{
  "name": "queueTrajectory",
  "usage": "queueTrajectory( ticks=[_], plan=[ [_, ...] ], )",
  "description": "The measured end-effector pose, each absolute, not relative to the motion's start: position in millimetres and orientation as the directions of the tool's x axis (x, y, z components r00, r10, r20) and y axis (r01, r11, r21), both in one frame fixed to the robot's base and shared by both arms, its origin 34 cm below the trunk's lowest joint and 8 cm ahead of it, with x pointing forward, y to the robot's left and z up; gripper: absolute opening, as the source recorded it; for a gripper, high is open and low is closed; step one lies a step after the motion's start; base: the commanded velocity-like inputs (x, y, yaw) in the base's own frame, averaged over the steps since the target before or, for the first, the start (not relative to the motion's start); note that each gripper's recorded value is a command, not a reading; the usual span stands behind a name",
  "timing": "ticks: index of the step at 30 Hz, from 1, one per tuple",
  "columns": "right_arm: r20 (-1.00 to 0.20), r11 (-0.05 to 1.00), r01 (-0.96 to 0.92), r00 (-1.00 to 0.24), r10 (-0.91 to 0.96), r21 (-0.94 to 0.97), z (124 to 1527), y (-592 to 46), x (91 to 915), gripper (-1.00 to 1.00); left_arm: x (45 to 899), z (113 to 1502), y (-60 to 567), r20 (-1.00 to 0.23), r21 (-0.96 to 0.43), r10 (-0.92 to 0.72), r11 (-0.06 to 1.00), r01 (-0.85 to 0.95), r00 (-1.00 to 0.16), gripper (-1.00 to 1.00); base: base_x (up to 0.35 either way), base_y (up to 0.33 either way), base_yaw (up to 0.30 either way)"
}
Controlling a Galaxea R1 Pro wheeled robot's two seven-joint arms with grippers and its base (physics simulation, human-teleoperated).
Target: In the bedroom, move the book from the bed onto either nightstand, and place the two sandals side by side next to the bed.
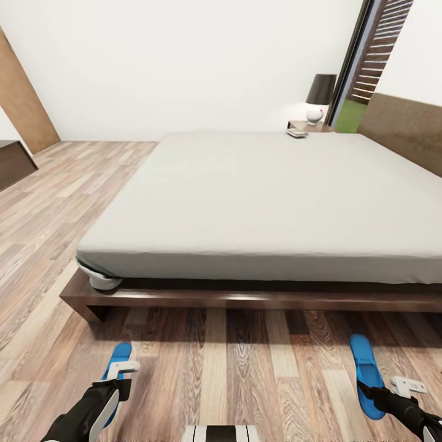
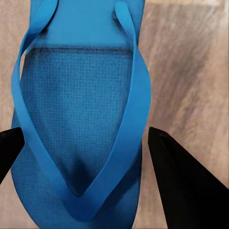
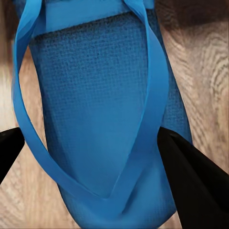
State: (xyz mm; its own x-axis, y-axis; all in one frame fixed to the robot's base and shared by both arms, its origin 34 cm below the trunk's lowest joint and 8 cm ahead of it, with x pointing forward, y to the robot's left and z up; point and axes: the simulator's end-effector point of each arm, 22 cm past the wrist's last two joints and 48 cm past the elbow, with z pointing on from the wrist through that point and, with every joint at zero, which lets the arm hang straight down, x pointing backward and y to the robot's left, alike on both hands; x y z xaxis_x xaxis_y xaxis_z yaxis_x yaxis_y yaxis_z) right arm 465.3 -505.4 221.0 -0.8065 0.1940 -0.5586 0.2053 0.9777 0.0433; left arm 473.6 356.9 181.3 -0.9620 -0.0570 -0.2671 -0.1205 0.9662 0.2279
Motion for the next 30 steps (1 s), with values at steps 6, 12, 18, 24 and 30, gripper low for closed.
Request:
queueTrajectory(
  ticks=[6,12,18,24,30],
  plan=[
    [-0.539,0.978,0.206,-0.820,0.194,0.039,211.1,-505.4,458.3,-1.00,466.0,171.0,354.4,-0.244,0.228,-0.057,0.967,-0.115,-0.968,-1.00,0.000,0.000,0.000],
    [-0.519,0.978,0.207,-0.833,0.194,0.034,201.3,-505.3,451.0,-1.00,458.5,161.0,353.2,-0.224,0.228,-0.058,0.967,-0.110,-0.973,-1.00,0.000,0.000,0.000],
    [-0.498,0.978,0.208,-0.845,0.194,0.029,191.8,-505.3,443.5,-1.00,454.0,152.1,352.8,-0.219,0.228,-0.059,0.967,-0.110,-0.974,-1.00,0.000,0.000,0.000],
    [-0.478,0.978,0.208,-0.857,0.194,0.024,182.4,-505.2,435.8,-1.00,452.2,143.4,349.6,-0.226,0.224,-0.060,0.968,-0.111,-0.972,-1.00,0.000,0.000,0.000],
    [-0.456,0.978,0.208,-0.869,0.194,0.019,173.1,-505.1,427.7,-1.00,458.9,137.2,349.2,-0.278,0.217,-0.062,0.968,-0.125,-0.959,-1.00,0.000,0.000,0.000]
  ],
)
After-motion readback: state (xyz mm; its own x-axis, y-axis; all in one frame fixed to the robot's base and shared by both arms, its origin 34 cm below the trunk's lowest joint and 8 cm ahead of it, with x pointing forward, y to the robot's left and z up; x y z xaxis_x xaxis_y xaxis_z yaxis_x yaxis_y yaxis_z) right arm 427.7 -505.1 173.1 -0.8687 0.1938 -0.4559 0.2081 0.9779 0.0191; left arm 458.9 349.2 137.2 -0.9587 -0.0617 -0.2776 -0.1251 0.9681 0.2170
